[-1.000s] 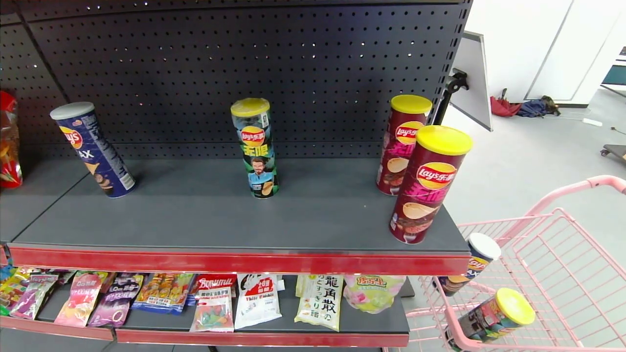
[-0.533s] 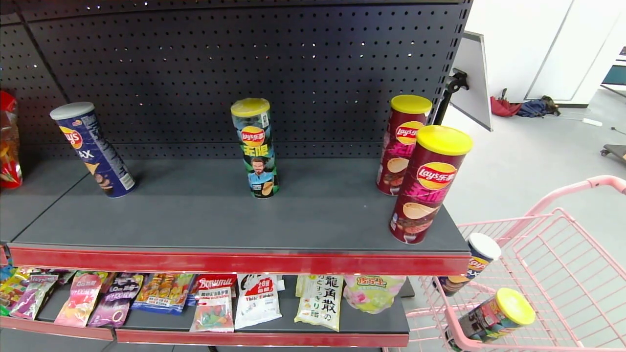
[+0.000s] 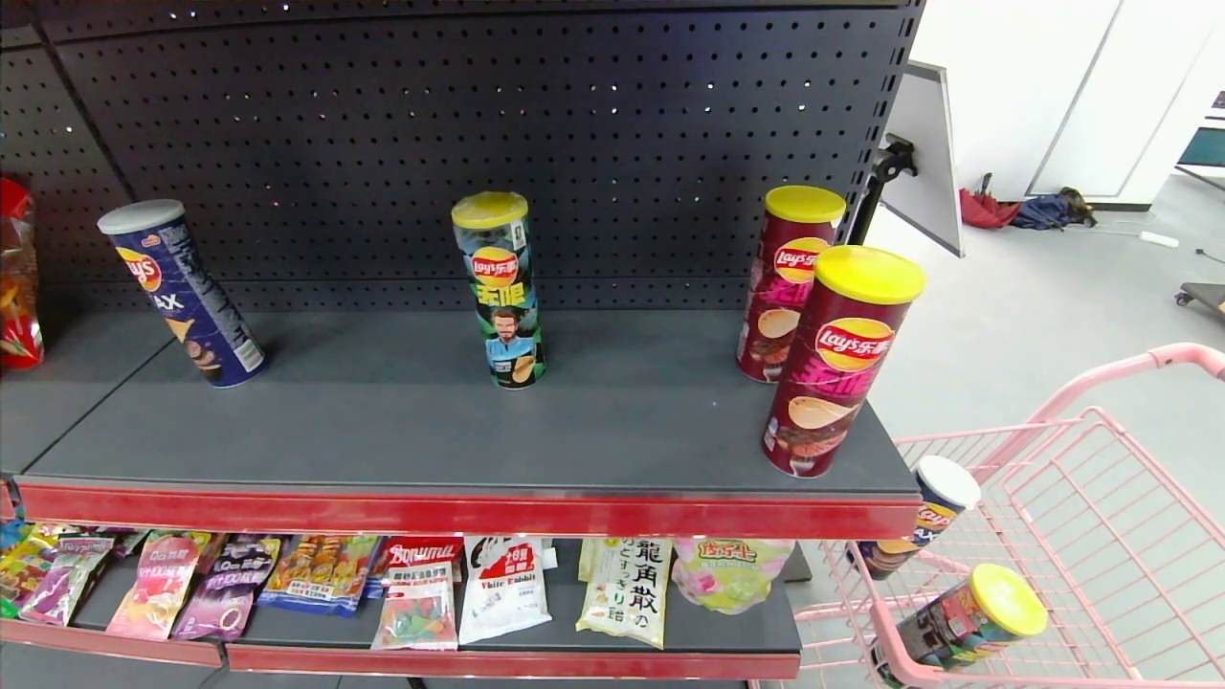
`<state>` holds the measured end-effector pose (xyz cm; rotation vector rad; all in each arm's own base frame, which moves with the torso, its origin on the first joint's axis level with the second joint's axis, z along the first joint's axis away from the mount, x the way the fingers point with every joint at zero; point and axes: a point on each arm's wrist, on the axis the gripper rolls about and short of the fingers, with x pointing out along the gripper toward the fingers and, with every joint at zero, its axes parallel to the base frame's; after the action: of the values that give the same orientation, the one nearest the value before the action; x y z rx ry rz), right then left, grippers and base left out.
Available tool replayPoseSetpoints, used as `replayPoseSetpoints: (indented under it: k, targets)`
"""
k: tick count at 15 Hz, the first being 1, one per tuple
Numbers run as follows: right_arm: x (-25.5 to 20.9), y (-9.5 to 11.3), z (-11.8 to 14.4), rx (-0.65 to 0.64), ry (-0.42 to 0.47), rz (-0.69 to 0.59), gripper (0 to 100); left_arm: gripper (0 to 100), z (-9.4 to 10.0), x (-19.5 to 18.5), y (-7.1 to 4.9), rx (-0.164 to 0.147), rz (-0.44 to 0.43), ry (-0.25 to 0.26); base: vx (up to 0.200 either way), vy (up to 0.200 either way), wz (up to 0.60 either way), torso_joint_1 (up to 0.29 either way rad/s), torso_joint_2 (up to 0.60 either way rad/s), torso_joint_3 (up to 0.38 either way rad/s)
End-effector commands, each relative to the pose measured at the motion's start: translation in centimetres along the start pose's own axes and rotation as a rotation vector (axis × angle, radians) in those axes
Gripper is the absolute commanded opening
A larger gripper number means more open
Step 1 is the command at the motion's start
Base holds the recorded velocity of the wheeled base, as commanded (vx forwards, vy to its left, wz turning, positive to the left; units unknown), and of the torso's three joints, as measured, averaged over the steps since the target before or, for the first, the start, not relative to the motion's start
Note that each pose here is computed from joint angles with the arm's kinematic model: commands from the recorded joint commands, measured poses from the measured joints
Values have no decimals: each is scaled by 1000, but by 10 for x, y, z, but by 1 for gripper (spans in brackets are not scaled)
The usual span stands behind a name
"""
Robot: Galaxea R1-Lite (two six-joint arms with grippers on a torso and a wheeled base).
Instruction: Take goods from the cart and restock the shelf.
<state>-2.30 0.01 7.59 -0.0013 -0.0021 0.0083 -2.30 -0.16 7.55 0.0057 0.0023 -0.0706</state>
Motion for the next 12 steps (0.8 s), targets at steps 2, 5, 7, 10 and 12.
replayPoseSetpoints:
  k: [2, 5, 7, 10, 12]
  targets:
    - [0, 0, 0, 0, 2, 1, 100, 100, 0, 0, 0, -1, 0, 2, 0, 0, 0, 0, 0, 0]
    - [0, 0, 0, 0, 1, 1, 100, 100, 0, 0, 0, -1, 0, 1, 0, 0, 0, 0, 0, 0]
    - [0, 0, 0, 0, 1, 1, 100, 100, 0, 0, 0, -1, 0, 1, 0, 0, 0, 0, 0, 0]
    - [0, 0, 0, 0, 1, -1, 100, 100, 0, 0, 0, -1, 0, 1, 0, 0, 0, 0, 0, 0]
    - [0, 0, 0, 0, 1, -1, 100, 100, 0, 0, 0, -1, 0, 1, 0, 0, 0, 0, 0, 0]
